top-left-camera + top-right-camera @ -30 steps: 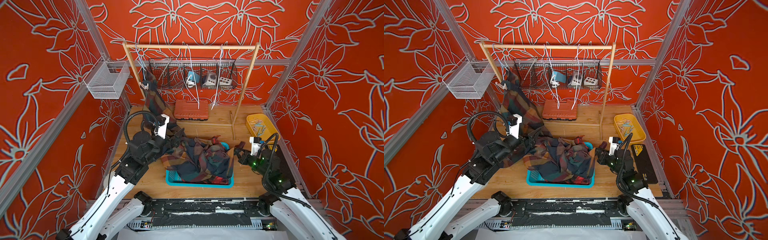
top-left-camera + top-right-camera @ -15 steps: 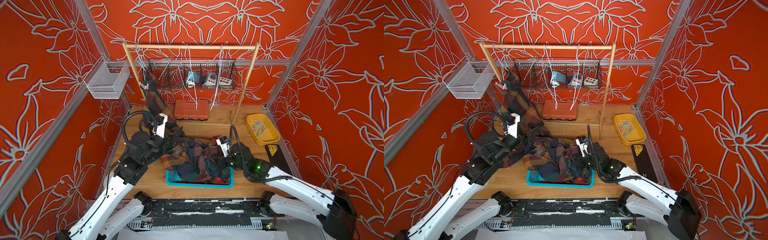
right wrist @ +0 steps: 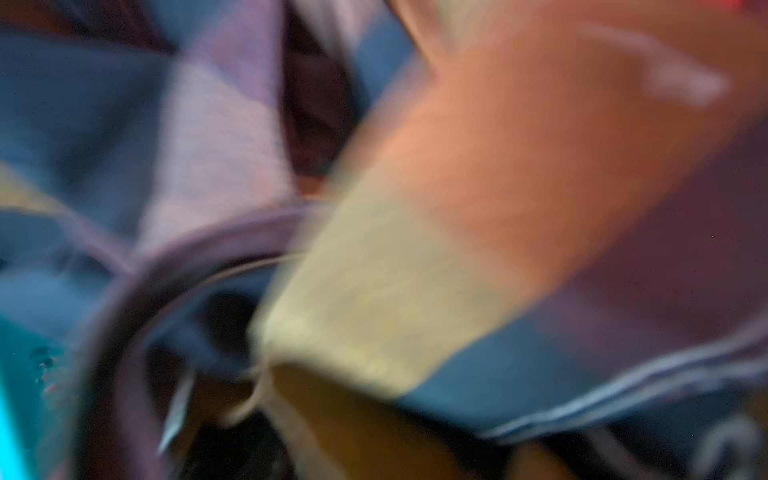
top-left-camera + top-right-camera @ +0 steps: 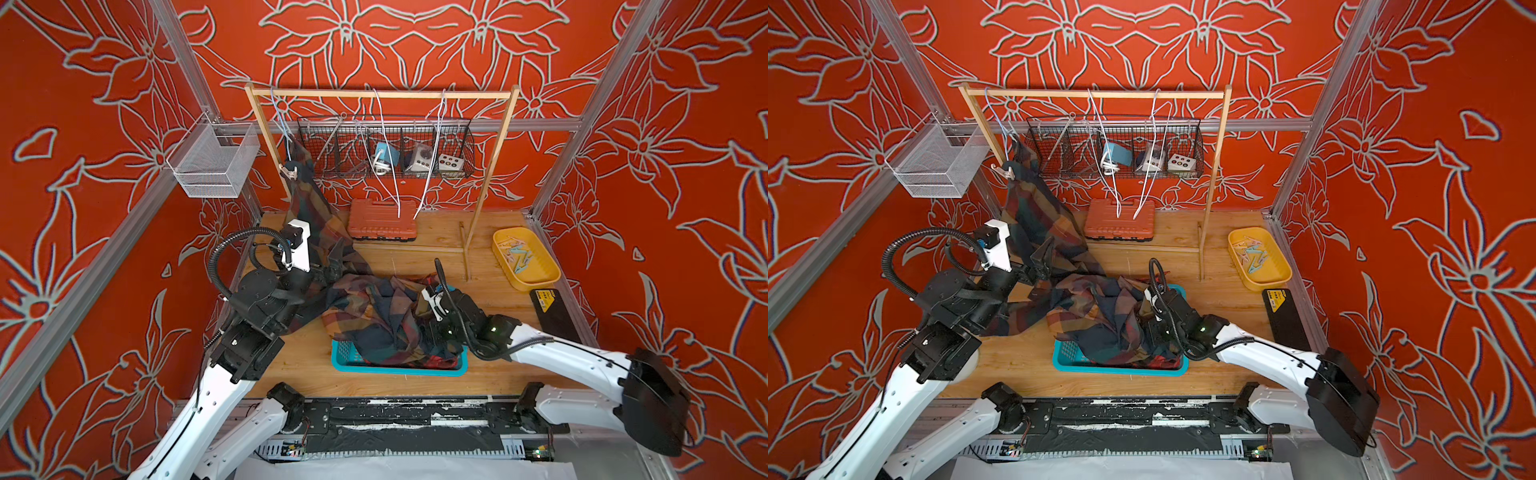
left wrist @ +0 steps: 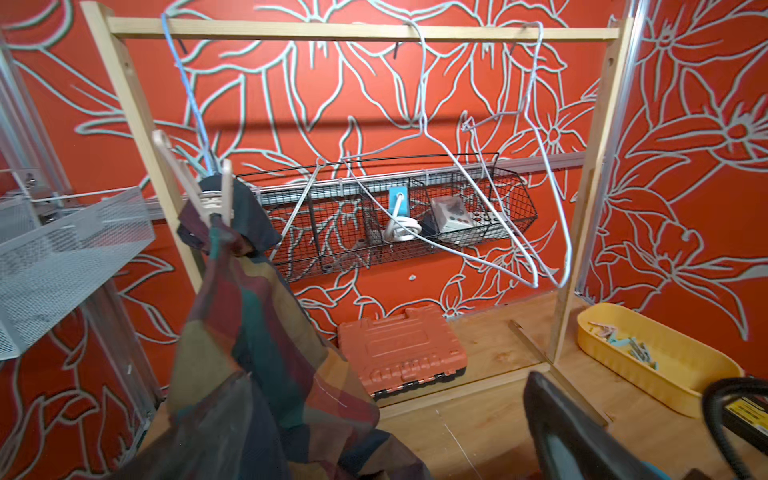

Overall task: Remove the clothespins securing long-sleeve shirts to the hanger
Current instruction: Adjust the long-sleeve shirt at the bin, then adjust the hanger on the clothesline.

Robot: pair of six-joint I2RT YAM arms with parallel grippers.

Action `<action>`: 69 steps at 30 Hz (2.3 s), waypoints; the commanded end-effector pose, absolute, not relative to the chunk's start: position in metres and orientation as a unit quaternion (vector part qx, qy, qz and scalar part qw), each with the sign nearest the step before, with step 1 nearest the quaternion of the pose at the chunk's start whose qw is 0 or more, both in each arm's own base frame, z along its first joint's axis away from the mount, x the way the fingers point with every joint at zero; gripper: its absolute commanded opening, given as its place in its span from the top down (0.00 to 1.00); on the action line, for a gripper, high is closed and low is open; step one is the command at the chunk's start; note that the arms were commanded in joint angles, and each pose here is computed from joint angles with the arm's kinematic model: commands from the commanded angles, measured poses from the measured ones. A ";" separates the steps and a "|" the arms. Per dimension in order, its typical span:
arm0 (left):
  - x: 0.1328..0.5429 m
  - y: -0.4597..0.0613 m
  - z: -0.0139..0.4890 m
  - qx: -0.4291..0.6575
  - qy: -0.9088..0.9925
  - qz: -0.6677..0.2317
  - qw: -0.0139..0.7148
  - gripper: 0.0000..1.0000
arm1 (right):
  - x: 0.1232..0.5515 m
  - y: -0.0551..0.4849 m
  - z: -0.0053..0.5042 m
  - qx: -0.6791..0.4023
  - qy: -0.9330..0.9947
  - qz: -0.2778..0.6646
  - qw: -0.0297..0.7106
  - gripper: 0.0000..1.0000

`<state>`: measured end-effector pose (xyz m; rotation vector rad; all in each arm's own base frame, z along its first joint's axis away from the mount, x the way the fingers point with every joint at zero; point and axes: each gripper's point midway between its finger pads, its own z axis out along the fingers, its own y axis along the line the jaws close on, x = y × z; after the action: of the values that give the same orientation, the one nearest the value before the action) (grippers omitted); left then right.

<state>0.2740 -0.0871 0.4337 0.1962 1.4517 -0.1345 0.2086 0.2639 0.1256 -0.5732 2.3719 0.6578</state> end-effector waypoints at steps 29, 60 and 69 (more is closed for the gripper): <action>0.372 -0.006 0.428 -0.068 0.718 0.036 0.692 0.10 | 0.207 0.315 0.341 -0.319 0.761 0.288 0.486 0.35; 0.403 -0.054 0.444 0.016 0.714 -0.061 0.698 1.00 | 0.203 0.273 0.341 -0.283 0.760 0.272 0.518 0.35; 0.401 -0.096 0.449 0.086 0.707 -0.044 0.701 1.00 | 0.206 0.272 0.338 -0.278 0.763 0.269 0.518 0.34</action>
<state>0.4033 -0.0789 0.4283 0.1159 1.6367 -0.0881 0.2014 0.2772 0.3384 -0.6980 1.8358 0.6637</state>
